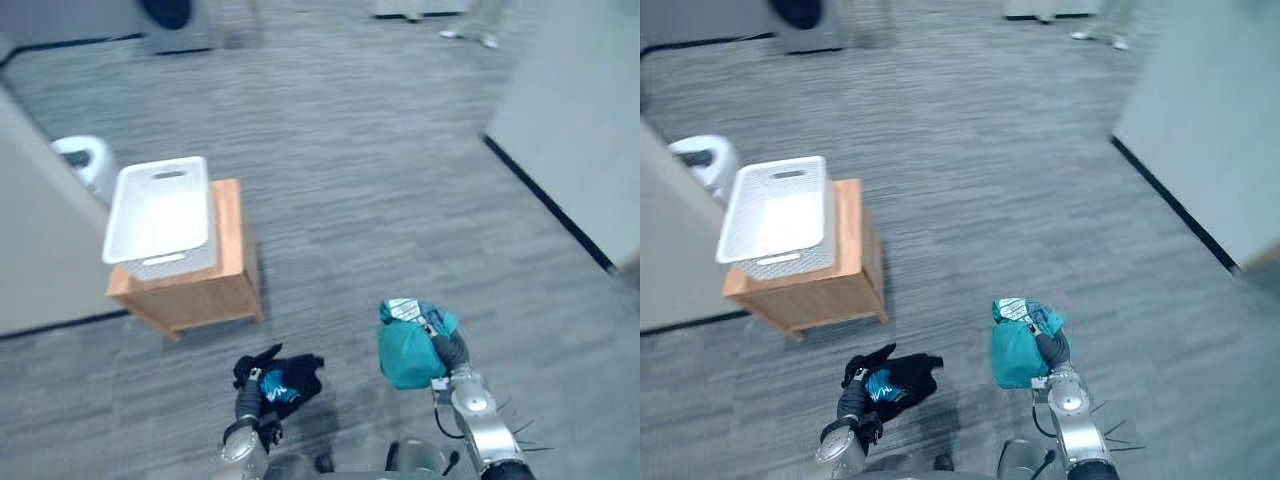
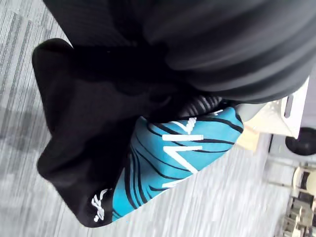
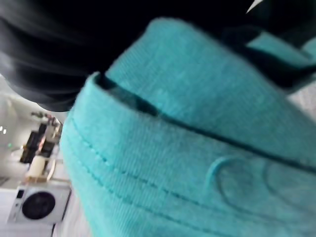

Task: Tidy the bed and pick cloth on bed and put in laundry

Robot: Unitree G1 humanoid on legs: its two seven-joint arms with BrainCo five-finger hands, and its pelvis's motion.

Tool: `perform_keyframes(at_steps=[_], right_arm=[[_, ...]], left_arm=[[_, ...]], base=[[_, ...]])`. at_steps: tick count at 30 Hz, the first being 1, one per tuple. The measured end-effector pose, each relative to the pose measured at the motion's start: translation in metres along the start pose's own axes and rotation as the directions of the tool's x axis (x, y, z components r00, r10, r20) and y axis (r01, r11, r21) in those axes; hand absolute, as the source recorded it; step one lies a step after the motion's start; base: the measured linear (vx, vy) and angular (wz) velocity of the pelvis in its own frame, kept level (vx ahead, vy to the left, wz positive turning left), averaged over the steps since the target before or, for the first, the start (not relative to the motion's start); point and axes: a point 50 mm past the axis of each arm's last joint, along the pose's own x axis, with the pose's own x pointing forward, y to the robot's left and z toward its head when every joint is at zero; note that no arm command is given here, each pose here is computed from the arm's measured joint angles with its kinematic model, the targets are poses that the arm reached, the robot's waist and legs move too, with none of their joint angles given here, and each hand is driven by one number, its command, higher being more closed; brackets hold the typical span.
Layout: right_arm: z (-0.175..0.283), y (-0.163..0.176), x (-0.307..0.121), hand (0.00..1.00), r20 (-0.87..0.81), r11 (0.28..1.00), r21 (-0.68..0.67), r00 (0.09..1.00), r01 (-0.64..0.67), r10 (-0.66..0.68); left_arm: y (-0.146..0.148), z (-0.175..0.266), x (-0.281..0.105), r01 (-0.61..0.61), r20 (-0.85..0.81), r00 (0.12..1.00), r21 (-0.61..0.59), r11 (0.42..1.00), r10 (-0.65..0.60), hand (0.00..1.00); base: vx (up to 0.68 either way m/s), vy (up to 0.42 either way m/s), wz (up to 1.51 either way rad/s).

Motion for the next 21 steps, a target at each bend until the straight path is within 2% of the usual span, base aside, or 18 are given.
perform_keyframes(at_steps=[5,9,11,16,21], right_arm=[[-0.019,0.004,-0.012,1.0,-0.064,1.0,0.009,0.998,-0.012,0.013],[-0.01,-0.005,-0.005,1.0,-0.022,0.998,-0.063,1.0,-0.024,0.023],[-0.006,-0.003,-0.004,1.0,-0.011,0.999,-0.042,1.0,-0.02,0.02],[0.016,-0.007,0.0,1.0,0.076,1.0,-0.016,0.997,0.002,0.0],[0.019,-0.026,0.003,1.0,0.086,0.997,-0.017,0.994,0.071,-0.07]], left_arm=[[0.024,-0.014,-0.008,-0.053,-0.021,0.998,0.103,0.993,0.055,1.0],[0.014,-0.034,-0.019,-0.079,-0.089,0.993,-0.004,0.997,0.078,1.0],[0.011,-0.031,-0.019,-0.06,-0.074,0.996,-0.003,0.998,0.059,1.0],[0.0,0.004,-0.015,-0.001,0.072,0.997,-0.026,1.0,0.003,1.0],[-0.017,0.025,-0.015,0.067,0.153,0.986,-0.015,0.998,-0.064,1.0]], base=[[0.57,-0.578,1.11],[0.6,-0.611,0.22],[0.59,-0.459,-0.15],[0.49,-0.238,0.19],[0.42,-0.03,0.88]])
